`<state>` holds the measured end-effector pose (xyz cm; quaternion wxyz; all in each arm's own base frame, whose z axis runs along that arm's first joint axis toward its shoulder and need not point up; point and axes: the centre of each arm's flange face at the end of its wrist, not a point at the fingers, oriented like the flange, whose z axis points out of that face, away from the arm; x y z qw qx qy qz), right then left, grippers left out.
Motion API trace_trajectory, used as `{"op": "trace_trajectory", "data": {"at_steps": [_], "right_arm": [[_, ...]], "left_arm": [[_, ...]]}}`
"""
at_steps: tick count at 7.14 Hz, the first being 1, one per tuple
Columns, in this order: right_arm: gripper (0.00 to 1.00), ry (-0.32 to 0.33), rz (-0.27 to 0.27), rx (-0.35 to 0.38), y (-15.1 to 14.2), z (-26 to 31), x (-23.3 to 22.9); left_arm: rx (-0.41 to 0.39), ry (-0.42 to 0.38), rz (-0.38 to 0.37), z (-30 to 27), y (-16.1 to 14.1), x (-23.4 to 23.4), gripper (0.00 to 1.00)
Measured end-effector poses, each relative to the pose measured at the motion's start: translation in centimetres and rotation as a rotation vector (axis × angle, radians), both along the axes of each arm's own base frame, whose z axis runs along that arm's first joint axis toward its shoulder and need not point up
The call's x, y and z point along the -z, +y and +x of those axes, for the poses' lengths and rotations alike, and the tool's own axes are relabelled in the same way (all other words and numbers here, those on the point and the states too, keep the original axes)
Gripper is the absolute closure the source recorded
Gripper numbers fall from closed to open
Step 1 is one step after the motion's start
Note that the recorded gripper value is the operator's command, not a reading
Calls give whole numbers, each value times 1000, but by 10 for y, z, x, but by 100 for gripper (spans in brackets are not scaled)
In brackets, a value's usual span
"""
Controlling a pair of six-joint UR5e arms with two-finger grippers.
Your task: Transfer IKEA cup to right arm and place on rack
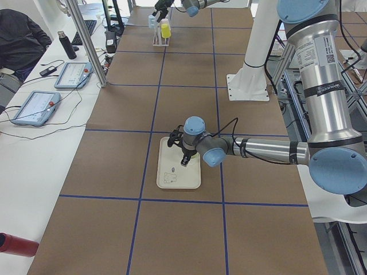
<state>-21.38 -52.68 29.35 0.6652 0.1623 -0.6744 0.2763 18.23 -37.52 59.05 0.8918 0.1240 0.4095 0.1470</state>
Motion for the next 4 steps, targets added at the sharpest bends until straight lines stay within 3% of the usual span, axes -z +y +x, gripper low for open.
{"op": "trace_trajectory", "data": {"at_steps": [2,4], "right_arm": [[0,-1,1,0,0,0,1],[0,-2,0,0,1,0,1]], "left_arm": [[-2,0,-2,1,0,0,100],[-1,-1,2,0,1,0,100]]}}
